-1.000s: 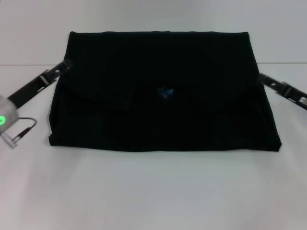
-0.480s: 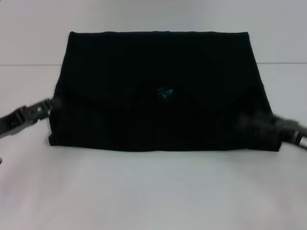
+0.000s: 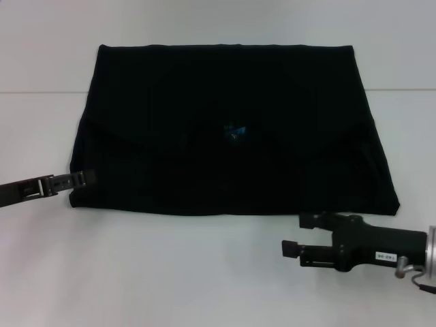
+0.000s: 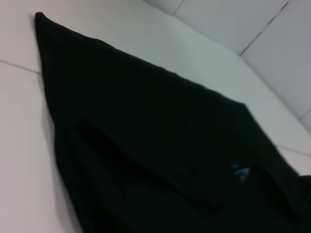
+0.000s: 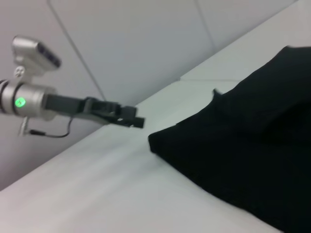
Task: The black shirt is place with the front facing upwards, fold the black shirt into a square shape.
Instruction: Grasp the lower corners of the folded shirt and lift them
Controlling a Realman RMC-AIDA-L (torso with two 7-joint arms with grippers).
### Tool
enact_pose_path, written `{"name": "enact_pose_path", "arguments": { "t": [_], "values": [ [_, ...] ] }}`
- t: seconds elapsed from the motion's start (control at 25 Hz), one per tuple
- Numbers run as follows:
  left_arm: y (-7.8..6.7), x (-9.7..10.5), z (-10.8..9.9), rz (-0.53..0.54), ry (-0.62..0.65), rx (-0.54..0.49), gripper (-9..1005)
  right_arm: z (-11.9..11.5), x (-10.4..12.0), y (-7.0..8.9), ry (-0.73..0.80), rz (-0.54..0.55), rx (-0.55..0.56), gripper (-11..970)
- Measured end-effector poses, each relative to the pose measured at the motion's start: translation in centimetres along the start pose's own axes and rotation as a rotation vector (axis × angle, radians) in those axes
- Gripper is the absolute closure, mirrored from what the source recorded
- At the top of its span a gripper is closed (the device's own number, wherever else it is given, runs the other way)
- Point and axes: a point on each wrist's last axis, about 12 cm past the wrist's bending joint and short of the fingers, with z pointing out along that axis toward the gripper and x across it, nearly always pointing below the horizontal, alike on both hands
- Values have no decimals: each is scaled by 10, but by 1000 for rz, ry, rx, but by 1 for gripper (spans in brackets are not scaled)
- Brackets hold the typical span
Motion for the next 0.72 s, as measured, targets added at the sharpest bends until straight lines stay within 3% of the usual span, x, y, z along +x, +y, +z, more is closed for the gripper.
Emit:
{"name": "enact_pose_path", "arguments": {
  "t": [0.4, 0.72],
  "values": [
    [7, 2, 19, 12, 8, -103, 100, 5, -2, 1, 1, 3, -8, 46],
    [7, 6, 26, 3, 11, -117, 99, 6, -4, 0, -3, 2, -6, 55]
  ]
}}
